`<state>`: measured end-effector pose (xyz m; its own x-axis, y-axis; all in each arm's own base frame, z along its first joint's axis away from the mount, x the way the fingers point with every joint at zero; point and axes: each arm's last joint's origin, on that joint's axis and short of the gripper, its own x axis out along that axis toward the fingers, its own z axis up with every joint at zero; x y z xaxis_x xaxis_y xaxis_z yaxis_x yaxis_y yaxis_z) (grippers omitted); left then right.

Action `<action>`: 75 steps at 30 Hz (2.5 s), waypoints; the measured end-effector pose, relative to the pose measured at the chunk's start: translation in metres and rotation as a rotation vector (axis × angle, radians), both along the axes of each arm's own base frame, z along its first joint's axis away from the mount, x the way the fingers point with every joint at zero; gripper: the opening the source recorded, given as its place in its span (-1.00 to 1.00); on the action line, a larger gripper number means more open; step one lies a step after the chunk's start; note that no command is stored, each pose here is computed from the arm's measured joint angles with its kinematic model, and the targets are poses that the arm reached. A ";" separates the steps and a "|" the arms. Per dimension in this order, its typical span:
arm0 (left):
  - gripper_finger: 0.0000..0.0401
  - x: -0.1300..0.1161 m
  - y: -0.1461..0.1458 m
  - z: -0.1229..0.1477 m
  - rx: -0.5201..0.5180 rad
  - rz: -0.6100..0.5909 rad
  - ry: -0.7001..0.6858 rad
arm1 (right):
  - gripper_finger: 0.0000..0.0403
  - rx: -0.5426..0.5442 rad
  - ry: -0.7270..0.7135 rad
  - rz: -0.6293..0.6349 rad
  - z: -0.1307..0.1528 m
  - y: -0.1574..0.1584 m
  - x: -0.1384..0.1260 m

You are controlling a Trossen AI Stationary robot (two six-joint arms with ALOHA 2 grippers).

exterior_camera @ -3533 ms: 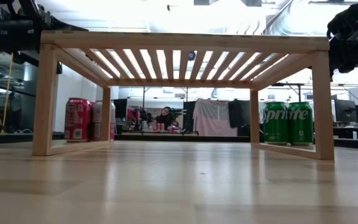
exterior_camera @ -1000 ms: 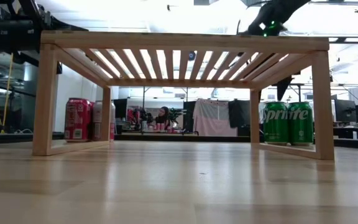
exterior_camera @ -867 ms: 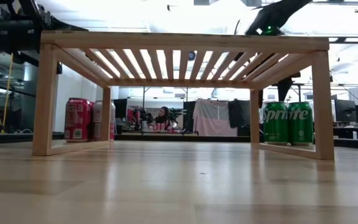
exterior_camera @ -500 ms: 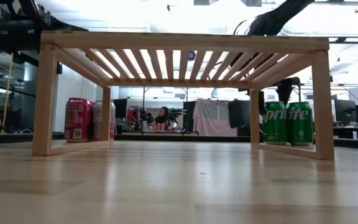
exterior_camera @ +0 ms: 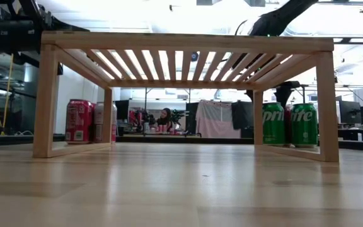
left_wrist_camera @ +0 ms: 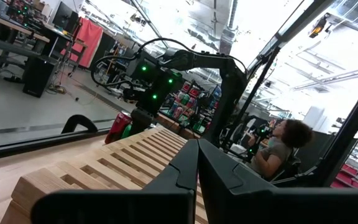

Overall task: Place canned beverage on shelf
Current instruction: Put the top right red soda can on the shelf

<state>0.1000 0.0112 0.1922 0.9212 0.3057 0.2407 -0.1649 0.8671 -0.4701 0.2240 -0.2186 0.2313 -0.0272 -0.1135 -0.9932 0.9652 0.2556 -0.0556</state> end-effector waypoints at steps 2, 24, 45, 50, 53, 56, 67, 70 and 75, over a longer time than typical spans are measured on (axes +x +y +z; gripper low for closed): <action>-0.98 0.000 0.000 0.000 0.000 0.000 0.000 | 0.47 0.000 0.000 0.001 0.000 0.000 0.000; -0.98 0.000 0.000 0.000 0.000 0.000 0.000 | 0.82 0.035 -0.007 -0.002 0.008 0.000 -0.001; -0.98 0.000 0.000 0.000 0.000 0.000 0.000 | 0.86 -0.080 0.066 -0.232 0.035 -0.049 -0.053; -0.98 0.000 0.000 0.000 0.000 0.000 0.000 | 0.85 -0.085 0.021 -0.250 0.023 -0.054 -0.056; -0.98 0.000 0.000 0.000 0.000 0.000 0.000 | 0.85 -0.098 0.010 -0.255 0.020 -0.055 -0.055; -0.98 0.000 0.000 0.000 0.000 0.001 0.000 | 0.85 -0.103 0.014 -0.273 0.016 -0.055 -0.056; -0.98 0.000 0.000 0.000 0.000 0.001 0.000 | 0.84 -0.051 -0.033 -0.310 -0.011 -0.051 -0.060; -0.98 0.000 0.000 0.000 0.000 0.000 0.000 | 0.78 -0.054 -0.029 -0.312 -0.013 -0.051 -0.060; -0.98 0.000 0.000 0.000 0.000 0.000 0.000 | 0.50 -0.068 -0.015 -0.314 -0.012 -0.052 -0.061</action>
<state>0.1000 0.0112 0.1923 0.9210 0.3060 0.2410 -0.1650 0.8670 -0.4702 0.1633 -0.2703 0.2189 -0.0565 -0.1684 -0.9841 0.9972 -0.0588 -0.0472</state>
